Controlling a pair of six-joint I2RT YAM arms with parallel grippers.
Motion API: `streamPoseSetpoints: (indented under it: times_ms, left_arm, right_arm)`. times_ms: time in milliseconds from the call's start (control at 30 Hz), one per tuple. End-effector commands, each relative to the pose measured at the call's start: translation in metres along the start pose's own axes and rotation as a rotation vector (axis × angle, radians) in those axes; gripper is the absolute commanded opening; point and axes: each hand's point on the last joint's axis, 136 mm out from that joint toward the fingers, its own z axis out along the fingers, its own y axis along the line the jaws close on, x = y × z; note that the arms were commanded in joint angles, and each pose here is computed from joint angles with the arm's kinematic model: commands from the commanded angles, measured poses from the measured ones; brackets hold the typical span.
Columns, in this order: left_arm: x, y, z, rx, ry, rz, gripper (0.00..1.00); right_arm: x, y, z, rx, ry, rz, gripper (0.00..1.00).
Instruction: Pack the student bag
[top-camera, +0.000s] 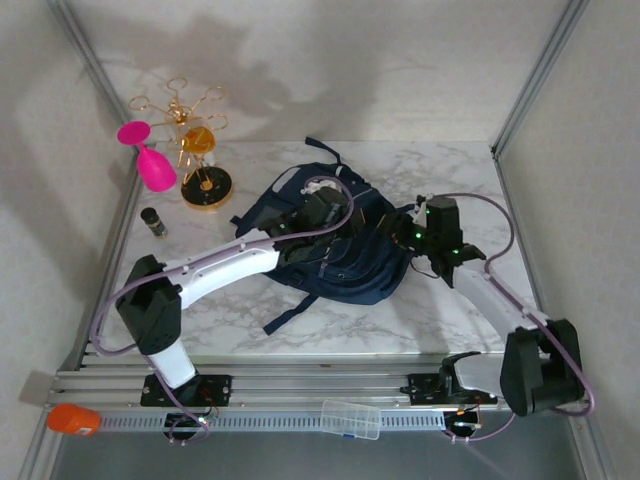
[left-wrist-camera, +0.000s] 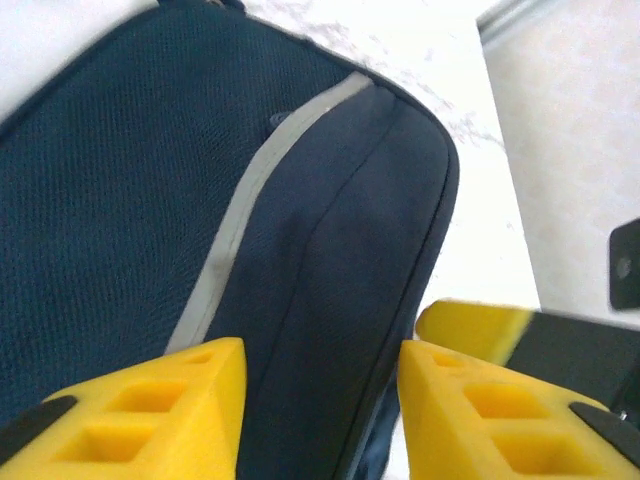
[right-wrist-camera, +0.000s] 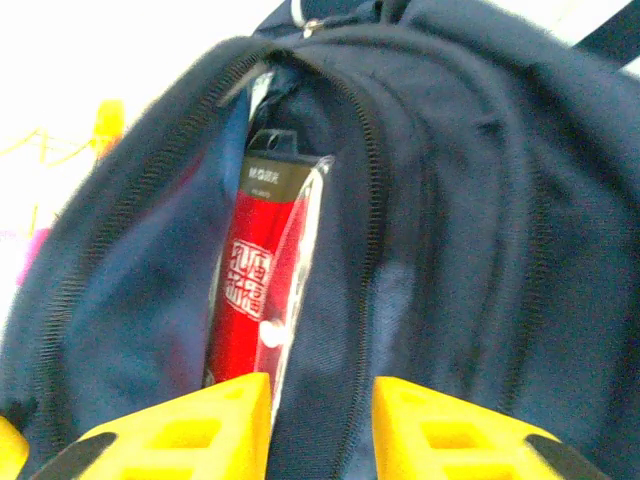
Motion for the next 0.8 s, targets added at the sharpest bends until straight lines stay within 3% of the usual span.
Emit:
streamPoseSetpoints:
  times_ms: [0, 167, 400, 600, 767]
  left_arm:
    - [-0.016, -0.030, -0.049, 0.220, -0.046, -0.076, 0.49]
    - [-0.008, 0.028, -0.072, 0.172, -0.117, -0.200, 0.61]
    - [0.011, 0.096, -0.055, 0.071, -0.139, -0.390, 0.65]
    - [0.013, 0.135, -0.042, -0.013, -0.179, -0.476, 0.58]
    - [0.013, 0.137, -0.024, -0.002, -0.155, -0.493, 0.48]
  right_arm:
    - [0.012, -0.024, -0.020, 0.130, 0.009, -0.078, 0.36]
    - [0.010, -0.014, -0.043, 0.147, -0.027, -0.147, 0.42]
    - [0.069, 0.010, -0.029, 0.215, 0.157, -0.274, 0.51]
    - [0.130, 0.033, -0.013, 0.266, 0.240, -0.373, 0.56]
    - [0.155, 0.049, 0.002, 0.329, 0.232, -0.453, 0.56]
